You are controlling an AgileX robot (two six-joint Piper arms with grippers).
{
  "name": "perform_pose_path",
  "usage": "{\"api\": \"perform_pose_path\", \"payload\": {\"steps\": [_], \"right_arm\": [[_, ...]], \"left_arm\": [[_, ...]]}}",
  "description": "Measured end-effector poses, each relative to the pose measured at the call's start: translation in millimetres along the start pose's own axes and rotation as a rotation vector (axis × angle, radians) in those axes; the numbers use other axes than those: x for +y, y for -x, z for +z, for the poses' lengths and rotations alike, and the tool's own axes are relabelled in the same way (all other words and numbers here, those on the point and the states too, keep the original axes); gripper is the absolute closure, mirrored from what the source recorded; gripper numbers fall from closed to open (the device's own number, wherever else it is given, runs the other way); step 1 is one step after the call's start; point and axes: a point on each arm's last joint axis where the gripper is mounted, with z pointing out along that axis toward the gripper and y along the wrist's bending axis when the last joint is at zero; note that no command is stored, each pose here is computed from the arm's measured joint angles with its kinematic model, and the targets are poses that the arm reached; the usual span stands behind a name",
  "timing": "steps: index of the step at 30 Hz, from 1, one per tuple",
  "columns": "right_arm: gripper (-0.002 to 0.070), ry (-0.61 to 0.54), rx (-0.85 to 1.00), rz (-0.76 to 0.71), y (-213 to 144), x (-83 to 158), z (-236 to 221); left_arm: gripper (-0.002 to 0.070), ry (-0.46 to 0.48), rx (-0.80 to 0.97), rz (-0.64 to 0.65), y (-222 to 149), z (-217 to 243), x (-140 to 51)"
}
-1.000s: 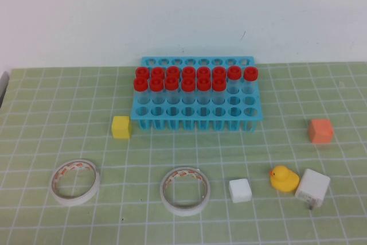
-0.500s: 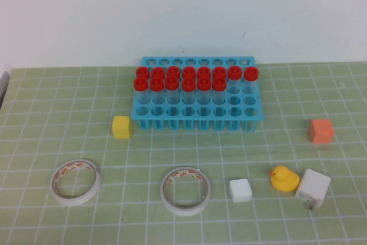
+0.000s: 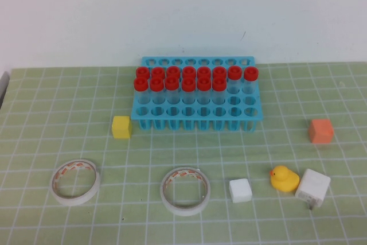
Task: Place the test tubes
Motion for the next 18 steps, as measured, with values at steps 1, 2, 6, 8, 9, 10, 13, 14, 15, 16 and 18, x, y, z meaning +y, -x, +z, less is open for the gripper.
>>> {"api": "perform_pose_path", "payload": {"steps": [1,2,6,8,9,10,13,14,15,16,18], "right_arm": [[0.0675,-0.007,0.002,0.012,-0.2,-0.5,0.0],[0.0675,-0.013,0.004,0.022,-0.4,-1.0,0.0],[0.0675,-0.023,0.008,0.038,-0.7,-1.9,0.0],[0.0675,-0.025,0.008,0.040,-0.7,-2.0,0.0],[0.0675,-0.025,0.008,0.043,-0.7,-2.0,0.0],[0.0675,-0.025,0.008,0.041,-0.7,-2.1,0.0],[0.0675,-0.025,0.008,0.043,-0.7,-2.1,0.0],[0.0675,-0.025,0.008,0.045,-0.7,-2.1,0.0],[0.0675,-0.025,0.008,0.045,-0.7,-2.1,0.0],[0.0675,-0.025,0.008,0.045,-0.7,-2.1,0.0],[0.0675,-0.025,0.008,0.045,-0.7,-2.1,0.0]], "left_arm": [[0.0676,0.000,0.000,0.000,0.0,0.0,0.0],[0.0676,0.000,0.000,0.000,0.0,0.0,0.0],[0.0676,0.000,0.000,0.000,0.0,0.0,0.0],[0.0676,0.000,0.000,0.000,0.0,0.0,0.0],[0.0676,0.000,0.000,0.000,0.0,0.0,0.0],[0.0676,0.000,0.000,0.000,0.0,0.0,0.0],[0.0676,0.000,0.000,0.000,0.0,0.0,0.0],[0.0676,0.000,0.000,0.000,0.0,0.0,0.0],[0.0676,0.000,0.000,0.000,0.0,0.0,0.0],[0.0676,0.000,0.000,0.000,0.0,0.0,0.0],[0.0676,0.000,0.000,0.000,0.0,0.0,0.0]]}}
